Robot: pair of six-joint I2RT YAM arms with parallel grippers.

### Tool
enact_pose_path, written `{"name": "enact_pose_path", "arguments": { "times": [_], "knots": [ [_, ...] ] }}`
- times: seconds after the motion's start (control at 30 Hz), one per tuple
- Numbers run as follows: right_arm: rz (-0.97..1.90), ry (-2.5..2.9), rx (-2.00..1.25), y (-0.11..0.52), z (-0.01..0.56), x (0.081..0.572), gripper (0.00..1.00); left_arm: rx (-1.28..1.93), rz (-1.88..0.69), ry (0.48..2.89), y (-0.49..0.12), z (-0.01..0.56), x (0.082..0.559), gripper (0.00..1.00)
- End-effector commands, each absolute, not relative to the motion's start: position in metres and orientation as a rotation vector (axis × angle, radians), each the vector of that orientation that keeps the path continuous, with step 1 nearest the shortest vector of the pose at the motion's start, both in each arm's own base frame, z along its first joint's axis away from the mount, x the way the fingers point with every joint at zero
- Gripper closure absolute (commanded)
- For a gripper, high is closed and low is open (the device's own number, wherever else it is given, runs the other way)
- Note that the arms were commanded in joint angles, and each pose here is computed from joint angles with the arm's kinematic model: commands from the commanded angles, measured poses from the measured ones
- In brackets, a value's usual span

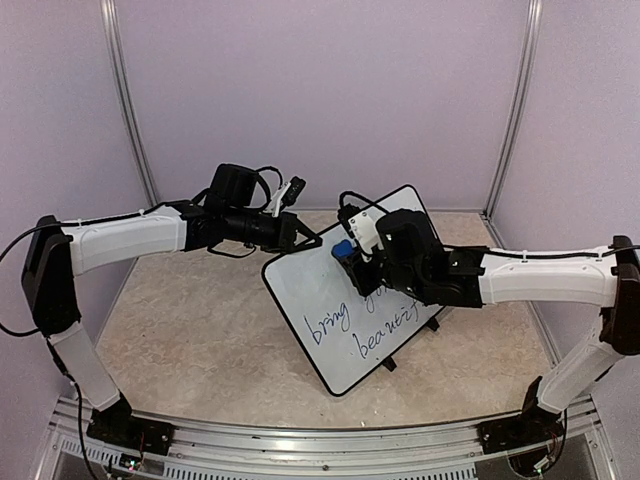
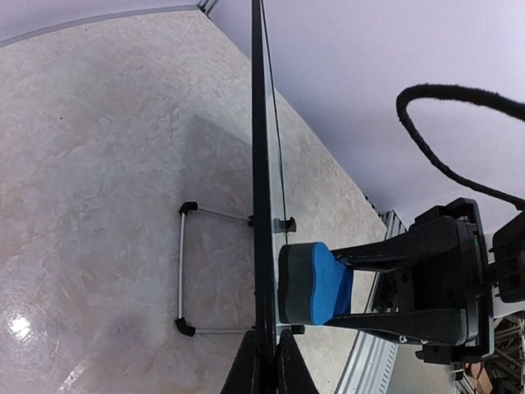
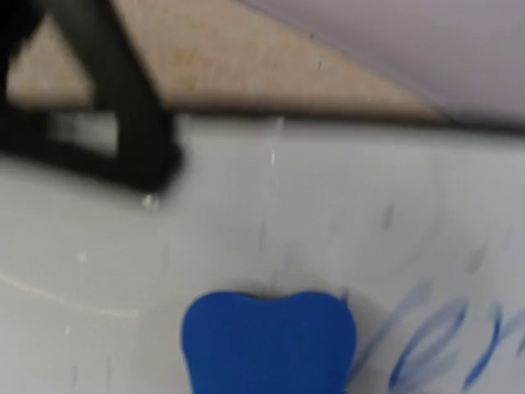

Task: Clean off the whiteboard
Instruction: Erase the whiteboard at the center of the board.

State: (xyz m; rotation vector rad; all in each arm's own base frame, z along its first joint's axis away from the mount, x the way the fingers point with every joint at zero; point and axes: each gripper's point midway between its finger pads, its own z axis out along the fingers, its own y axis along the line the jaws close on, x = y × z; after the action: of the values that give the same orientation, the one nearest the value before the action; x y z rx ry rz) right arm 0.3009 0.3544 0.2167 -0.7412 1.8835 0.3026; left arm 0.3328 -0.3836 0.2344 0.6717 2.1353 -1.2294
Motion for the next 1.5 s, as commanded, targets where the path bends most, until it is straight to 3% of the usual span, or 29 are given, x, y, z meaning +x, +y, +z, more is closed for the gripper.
{"name": "enact_pose_path", "arguments": {
  "times": [0.0,0.6,1.13,1.47],
  "knots": [
    [0.215,1.864,-0.705,0.353,0.229,0.326,0.72,0.744,-1.252,2.036,-0.387,0.256,0.322,1.0],
    [0.317,2.016,-0.703,0.315,0.173,0.284,0.73,0.745,-1.277,2.036,-0.389,0.256,0.32,1.0],
    [0.26,1.875,-0.749,0.366,0.216,0.328,0.73,0.746,-1.27,2.038,-0.388,0.254,0.321,1.0],
    [0.244,1.982,-0.666,0.313,0.185,0.298,0.73,0.743,-1.28,2.035,-0.388,0.256,0.321,1.0]
  ]
}}
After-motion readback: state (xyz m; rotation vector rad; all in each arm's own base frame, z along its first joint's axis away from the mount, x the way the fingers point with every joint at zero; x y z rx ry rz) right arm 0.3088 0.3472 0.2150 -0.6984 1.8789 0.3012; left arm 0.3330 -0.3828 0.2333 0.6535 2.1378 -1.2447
